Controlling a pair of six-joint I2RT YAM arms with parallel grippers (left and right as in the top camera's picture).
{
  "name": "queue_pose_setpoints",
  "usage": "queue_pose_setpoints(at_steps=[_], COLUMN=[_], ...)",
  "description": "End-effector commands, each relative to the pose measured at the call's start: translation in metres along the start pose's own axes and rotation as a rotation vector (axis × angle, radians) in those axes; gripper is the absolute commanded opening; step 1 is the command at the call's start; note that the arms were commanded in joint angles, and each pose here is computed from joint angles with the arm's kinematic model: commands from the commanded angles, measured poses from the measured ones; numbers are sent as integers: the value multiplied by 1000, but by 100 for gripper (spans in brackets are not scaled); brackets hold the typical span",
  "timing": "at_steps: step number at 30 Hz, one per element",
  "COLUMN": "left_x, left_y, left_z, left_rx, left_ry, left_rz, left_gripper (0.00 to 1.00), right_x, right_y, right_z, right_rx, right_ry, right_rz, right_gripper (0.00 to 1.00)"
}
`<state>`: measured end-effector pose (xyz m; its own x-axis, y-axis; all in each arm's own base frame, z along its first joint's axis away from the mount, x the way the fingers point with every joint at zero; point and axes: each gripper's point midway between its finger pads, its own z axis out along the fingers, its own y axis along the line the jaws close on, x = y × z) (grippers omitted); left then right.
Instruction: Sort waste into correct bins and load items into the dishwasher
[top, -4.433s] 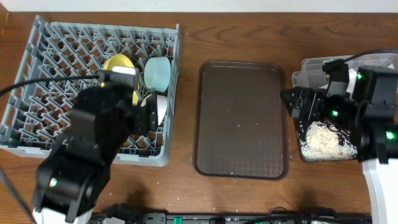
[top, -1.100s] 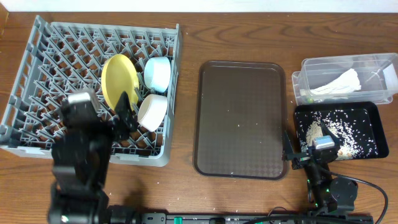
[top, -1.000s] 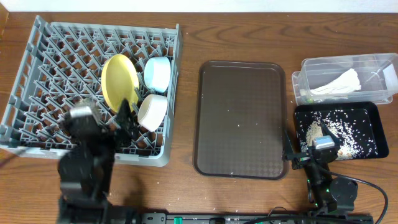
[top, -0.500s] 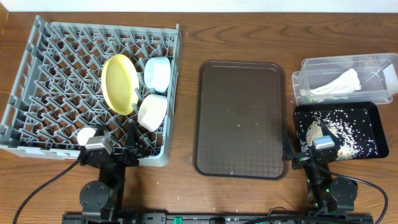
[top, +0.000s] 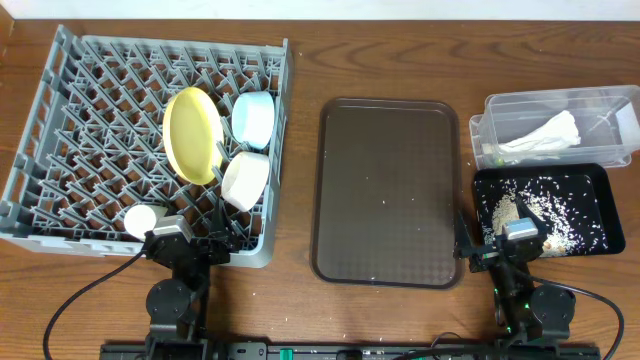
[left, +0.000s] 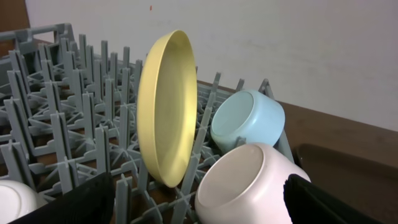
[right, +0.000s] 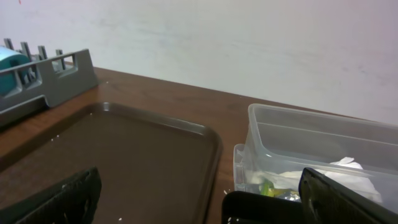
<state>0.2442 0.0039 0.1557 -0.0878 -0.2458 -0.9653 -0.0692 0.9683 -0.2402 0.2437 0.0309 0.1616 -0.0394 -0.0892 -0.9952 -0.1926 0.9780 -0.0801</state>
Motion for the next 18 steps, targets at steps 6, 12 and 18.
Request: queue_pose_setpoints(at_steps=[6,12,18], left_x=[15,16,16], left_y=[9,9,9], left_z=[1,2,2], left_rx=[-35,-37,-37], left_ry=[35,41,41], left_rz=[-5,-5,-5], left_gripper=[88,88,88], right_x=[0,0,0], right_y=[4,4,4], right_z=[0,0,0], right_rx=[-19,-19,-19], right_ry=[0,0,0], right_rz=[-11,-11,-11], right_gripper=[99,99,99])
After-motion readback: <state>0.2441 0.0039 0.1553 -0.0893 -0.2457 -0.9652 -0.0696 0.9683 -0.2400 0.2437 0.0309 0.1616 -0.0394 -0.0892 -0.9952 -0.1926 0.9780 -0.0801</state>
